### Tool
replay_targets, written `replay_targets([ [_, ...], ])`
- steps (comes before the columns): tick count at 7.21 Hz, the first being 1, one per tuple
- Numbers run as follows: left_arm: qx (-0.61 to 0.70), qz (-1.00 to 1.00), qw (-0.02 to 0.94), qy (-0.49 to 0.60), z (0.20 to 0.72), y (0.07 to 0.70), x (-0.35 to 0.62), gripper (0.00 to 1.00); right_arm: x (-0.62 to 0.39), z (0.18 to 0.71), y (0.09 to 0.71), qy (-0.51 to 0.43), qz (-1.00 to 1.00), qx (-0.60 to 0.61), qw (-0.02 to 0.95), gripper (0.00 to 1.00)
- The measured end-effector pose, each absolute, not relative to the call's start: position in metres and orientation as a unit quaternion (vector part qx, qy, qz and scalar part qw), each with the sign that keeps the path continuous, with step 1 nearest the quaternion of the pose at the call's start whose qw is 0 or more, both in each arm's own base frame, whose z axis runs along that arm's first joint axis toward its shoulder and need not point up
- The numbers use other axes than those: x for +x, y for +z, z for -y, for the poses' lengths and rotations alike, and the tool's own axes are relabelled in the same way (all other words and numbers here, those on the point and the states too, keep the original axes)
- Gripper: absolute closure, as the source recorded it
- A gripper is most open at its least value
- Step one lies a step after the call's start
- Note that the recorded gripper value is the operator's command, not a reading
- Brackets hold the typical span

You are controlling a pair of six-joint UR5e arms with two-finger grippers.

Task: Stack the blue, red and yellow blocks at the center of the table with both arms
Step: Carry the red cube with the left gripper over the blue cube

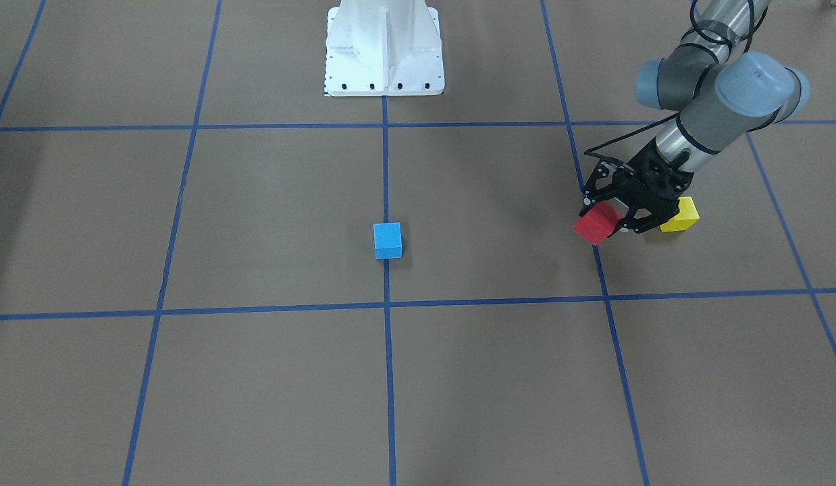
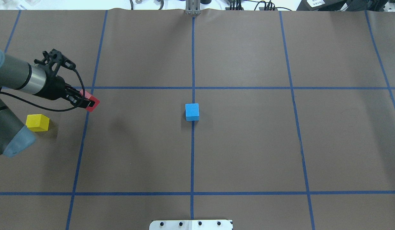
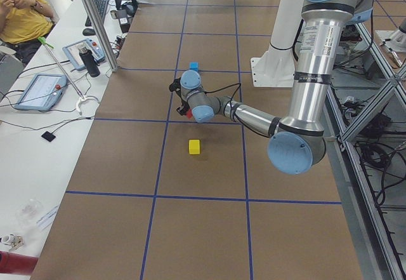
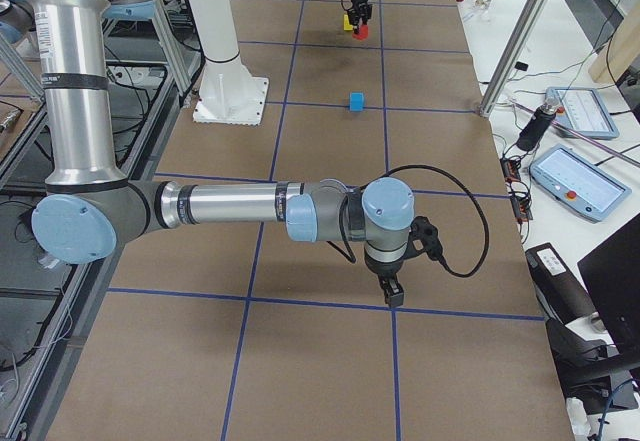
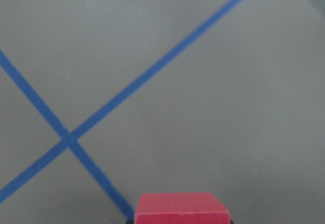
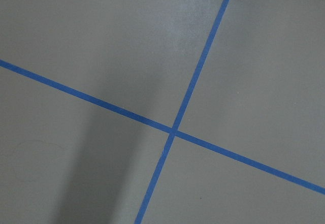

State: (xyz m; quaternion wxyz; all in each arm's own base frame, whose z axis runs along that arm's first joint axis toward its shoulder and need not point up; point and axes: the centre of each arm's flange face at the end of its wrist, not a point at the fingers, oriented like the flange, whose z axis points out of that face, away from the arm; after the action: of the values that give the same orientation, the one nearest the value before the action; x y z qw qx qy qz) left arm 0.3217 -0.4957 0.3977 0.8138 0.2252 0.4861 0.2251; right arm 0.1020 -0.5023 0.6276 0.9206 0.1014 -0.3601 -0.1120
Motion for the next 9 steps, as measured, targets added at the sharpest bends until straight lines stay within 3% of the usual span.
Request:
replay_targets([
  [4, 0.128, -0.495, 0.856, 0.08, 0.525, 0.238, 0.391, 1.0, 0.106, 0.463, 0.672, -0.007, 0.369, 0.039, 0.929, 0.0],
  [7, 0.078, -0.471, 0.879, 0.014, 0.478, 0.137, 0.489, 1.0, 0.107, 0.462, 0.673, 0.002, 0.369, 0.037, 0.929, 0.0],
  [9, 0.067, -0.453, 0.888, -0.025, 0.466, 0.103, 0.548, 1.0, 0.107, 0.462, 0.673, 0.002, 0.369, 0.037, 0.929, 0.0],
])
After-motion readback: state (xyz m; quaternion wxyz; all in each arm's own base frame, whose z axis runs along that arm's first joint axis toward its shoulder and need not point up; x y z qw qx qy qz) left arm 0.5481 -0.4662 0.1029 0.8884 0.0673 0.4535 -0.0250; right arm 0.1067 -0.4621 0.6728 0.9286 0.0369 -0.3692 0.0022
